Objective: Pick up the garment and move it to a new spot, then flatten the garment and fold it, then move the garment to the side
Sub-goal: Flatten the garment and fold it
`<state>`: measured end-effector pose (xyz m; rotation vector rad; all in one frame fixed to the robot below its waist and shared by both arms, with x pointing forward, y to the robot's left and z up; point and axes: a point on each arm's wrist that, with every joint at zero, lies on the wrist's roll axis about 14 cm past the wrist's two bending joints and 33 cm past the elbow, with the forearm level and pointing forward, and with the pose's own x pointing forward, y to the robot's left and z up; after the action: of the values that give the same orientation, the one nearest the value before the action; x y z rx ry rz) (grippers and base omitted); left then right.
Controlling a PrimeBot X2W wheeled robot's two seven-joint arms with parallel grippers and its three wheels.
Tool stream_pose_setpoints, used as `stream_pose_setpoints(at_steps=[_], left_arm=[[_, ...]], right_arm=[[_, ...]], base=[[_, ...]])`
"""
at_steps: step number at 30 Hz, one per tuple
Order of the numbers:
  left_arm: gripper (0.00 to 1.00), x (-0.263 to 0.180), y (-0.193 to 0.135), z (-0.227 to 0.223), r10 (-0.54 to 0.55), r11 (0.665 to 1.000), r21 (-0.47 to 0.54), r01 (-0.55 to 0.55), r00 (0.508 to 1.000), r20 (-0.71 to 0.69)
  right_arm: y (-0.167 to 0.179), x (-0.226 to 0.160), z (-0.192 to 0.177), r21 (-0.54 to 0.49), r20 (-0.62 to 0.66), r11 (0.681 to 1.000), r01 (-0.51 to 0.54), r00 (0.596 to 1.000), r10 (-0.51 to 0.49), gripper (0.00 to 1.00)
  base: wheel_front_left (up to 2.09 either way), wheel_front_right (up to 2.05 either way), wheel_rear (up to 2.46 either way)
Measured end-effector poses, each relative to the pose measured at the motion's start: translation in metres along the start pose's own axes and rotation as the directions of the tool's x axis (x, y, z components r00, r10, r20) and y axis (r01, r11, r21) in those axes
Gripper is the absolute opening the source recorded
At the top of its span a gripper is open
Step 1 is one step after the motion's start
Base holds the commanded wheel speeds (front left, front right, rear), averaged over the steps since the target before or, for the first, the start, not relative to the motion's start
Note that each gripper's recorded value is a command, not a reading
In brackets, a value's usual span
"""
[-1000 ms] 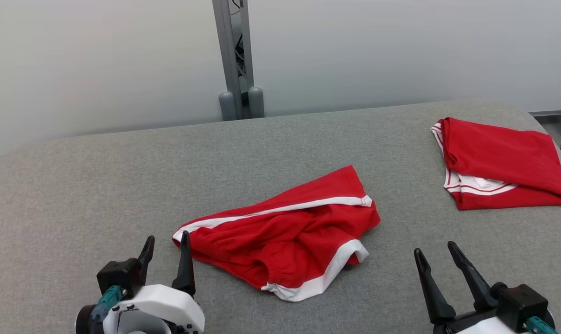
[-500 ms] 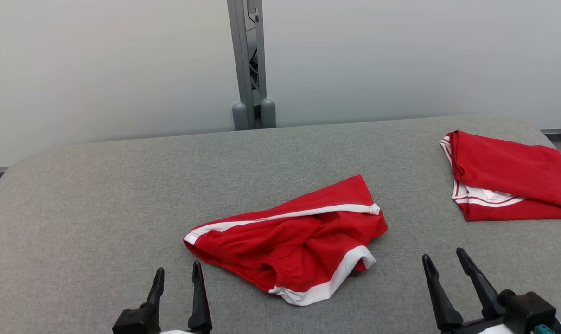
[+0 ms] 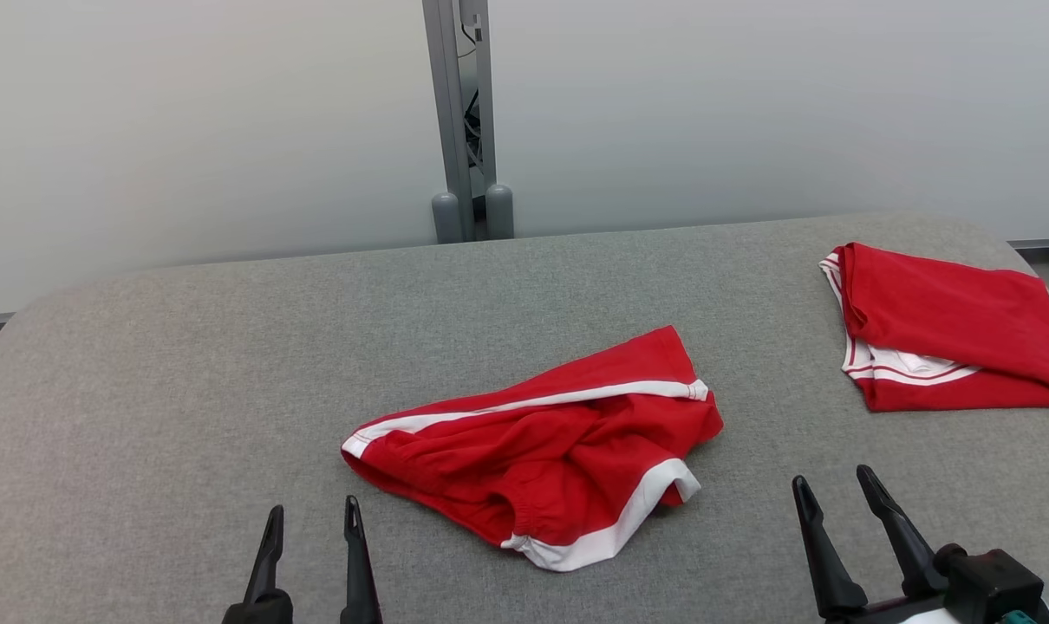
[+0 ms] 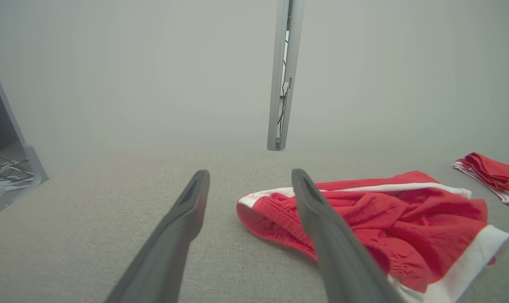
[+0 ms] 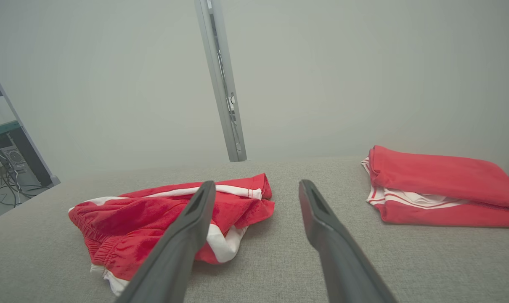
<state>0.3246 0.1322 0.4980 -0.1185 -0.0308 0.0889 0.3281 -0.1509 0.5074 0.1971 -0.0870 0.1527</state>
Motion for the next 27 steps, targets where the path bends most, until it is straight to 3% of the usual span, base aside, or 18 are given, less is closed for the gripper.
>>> stream_pose_setpoints(at_steps=[15, 20, 24, 27], left_arm=[[1.0, 0.013, 0.0, -0.029, -0.02, 1.0, -0.003, 0.02, 0.995, -0.093], [1.0, 0.033, 0.0, -0.055, -0.02, 0.991, -0.132, -0.007, 0.979, -0.201], [1.0, 0.059, -0.005, -0.064, -0.02, 0.955, -0.291, -0.059, 0.964, -0.264], [1.0, 0.075, -0.015, -0.073, -0.043, 0.939, -0.336, -0.072, 0.945, -0.324]], right_arm=[[0.002, 0.002, -0.005, 0.015, -0.013, 1.0, 0.005, 1.0, -0.004, 1.0], [0.004, 0.006, -0.01, 0.015, -0.033, 1.0, -0.013, 0.999, 0.013, 1.0], [-0.001, 0.01, -0.013, 0.012, -0.044, 1.0, -0.007, 0.999, 0.007, 1.0], [-0.006, 0.014, -0.019, 0.012, -0.065, 1.0, -0.001, 0.998, 0.001, 1.0]], base=[[0.0, 0.0, 0.0], [0.0, 0.0, 0.0], [0.0, 0.0, 0.0], [0.0, 0.0, 0.0]])
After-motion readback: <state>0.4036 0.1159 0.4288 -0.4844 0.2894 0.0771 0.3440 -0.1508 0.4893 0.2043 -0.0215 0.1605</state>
